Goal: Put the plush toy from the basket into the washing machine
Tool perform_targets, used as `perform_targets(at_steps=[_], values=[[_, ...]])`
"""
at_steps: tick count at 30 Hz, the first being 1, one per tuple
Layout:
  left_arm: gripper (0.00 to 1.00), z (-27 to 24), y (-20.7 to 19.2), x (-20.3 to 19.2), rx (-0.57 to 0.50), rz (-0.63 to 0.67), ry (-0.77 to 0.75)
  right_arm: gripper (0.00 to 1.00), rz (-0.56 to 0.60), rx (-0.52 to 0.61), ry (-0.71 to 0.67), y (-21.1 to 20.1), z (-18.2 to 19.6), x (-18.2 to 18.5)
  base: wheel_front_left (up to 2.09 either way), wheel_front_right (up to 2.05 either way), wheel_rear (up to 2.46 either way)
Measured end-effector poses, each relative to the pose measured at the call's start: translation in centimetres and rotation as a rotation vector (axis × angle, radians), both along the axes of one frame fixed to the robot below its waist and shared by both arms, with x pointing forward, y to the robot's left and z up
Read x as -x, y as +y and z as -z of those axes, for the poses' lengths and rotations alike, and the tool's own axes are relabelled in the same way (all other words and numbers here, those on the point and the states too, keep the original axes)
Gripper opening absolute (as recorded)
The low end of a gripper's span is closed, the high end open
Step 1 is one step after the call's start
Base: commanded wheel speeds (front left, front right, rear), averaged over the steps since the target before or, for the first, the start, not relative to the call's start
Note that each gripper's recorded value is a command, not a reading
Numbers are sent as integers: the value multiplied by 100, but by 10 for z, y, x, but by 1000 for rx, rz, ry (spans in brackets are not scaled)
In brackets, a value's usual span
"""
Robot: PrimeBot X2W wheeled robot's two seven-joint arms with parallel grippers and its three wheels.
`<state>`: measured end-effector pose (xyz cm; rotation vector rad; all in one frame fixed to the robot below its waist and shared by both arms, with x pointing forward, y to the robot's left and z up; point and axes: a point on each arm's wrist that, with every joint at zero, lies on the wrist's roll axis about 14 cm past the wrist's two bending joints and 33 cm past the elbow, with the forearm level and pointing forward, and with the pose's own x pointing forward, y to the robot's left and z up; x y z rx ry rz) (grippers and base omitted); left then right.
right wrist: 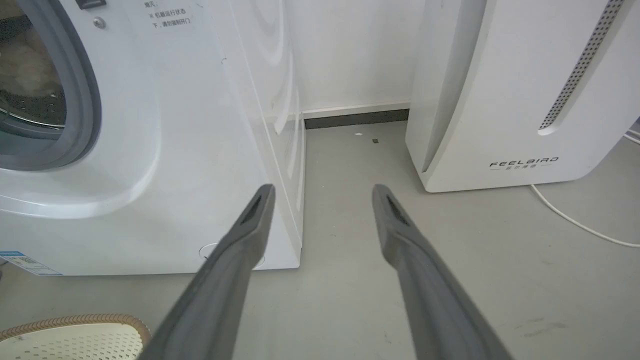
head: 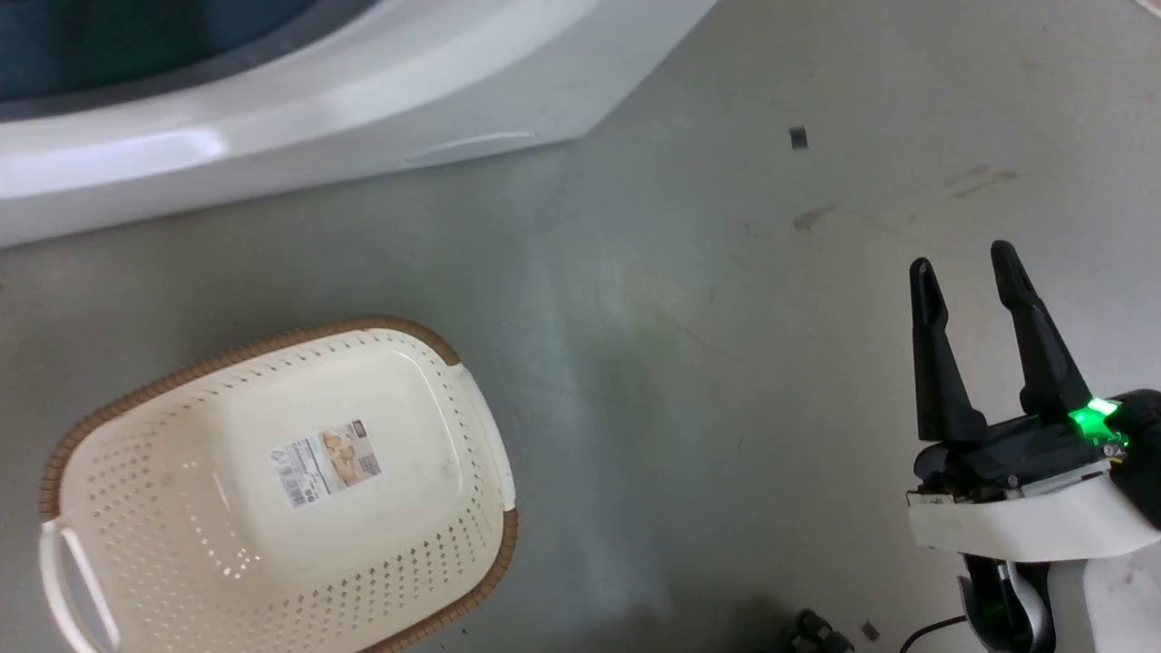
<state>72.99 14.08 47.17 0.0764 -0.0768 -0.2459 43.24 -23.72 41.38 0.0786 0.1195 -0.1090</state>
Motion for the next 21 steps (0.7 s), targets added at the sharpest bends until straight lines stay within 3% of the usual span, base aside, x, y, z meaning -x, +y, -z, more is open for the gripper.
perform_targets(at_steps=[5, 11, 21], values=[[0, 33, 11, -29, -33, -41, 75, 100, 16, 3, 42, -6, 18, -2, 0, 0, 0], [0, 107, 9, -28, -109, -28, 265, 100, 22, 5, 68, -9, 30, -5, 0, 0, 0], [0, 117, 7, -22, -148, -3, 309, 100, 9, 0, 47, -5, 26, -11, 0, 0, 0]])
